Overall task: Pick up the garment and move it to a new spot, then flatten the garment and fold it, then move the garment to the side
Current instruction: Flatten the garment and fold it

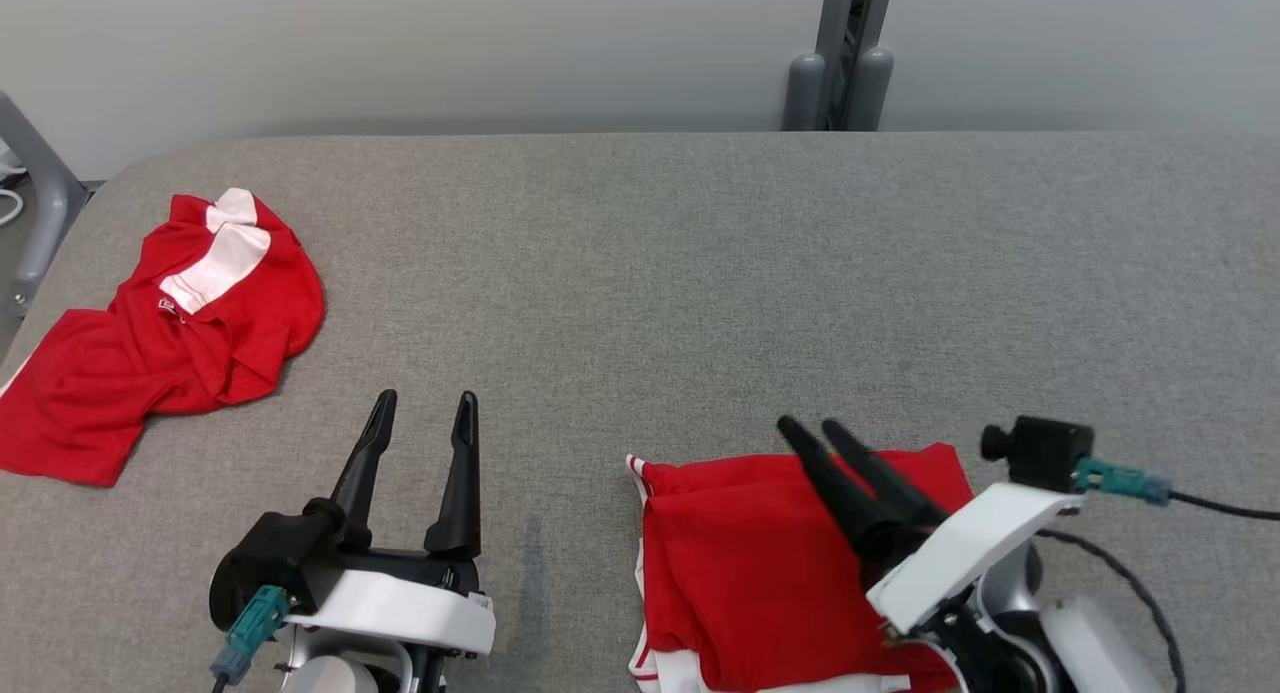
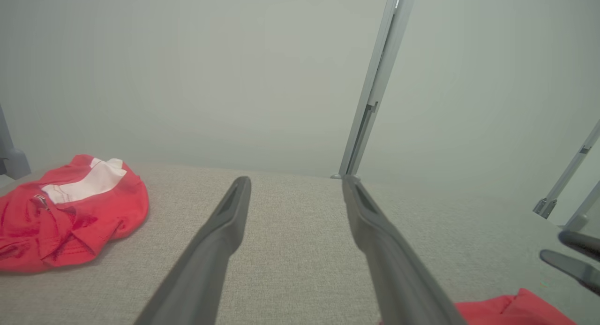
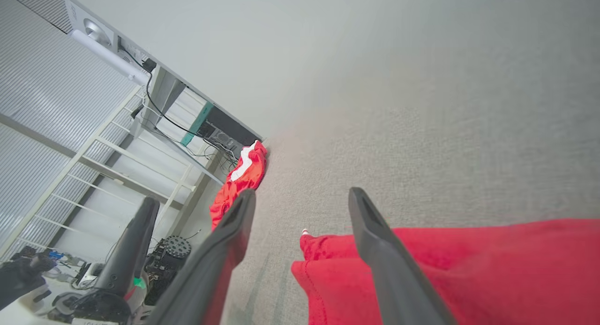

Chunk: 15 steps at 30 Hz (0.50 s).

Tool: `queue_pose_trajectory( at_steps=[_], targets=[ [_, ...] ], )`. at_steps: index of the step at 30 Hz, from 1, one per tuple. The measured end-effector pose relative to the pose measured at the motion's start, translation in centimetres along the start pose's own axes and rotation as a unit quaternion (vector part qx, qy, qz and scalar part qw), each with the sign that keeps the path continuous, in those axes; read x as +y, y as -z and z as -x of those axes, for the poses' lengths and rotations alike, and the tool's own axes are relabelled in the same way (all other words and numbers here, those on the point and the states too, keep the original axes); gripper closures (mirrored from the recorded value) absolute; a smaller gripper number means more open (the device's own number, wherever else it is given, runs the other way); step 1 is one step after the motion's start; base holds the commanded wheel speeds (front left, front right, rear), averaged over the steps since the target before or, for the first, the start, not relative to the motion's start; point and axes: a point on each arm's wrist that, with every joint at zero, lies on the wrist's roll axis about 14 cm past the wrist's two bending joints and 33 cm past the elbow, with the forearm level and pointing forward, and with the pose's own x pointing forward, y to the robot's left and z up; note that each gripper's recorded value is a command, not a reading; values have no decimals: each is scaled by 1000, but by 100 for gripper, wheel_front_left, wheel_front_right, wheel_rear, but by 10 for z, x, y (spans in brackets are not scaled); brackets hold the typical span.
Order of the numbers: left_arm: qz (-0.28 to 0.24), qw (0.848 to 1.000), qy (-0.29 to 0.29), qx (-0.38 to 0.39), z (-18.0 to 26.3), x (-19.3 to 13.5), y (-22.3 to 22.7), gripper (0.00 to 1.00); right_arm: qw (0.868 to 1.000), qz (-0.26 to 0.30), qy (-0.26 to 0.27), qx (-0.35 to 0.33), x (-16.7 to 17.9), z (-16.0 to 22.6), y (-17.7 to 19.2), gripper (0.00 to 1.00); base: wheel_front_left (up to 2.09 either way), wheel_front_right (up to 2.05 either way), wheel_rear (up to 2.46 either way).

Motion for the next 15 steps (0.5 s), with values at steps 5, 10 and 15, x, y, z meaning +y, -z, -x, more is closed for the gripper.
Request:
queue_pose_trajectory(
  at_steps=[5, 10, 15],
  targets=[
    [-1, 1000, 1, -2, -2, 0, -1, 0, 995, 73, 33, -53, -16, 7, -47, 0, 0, 0, 0],
    [-1, 1000, 1, -2, -4, 0, -1, 0, 980, 150, 69, -115, -30, 23, -92, 0, 0, 0, 0],
    [-4, 1000, 5, -2, -6, -2, 0, 0, 952, 234, 102, -170, -44, 43, -124, 0, 0, 0, 0]
  ],
)
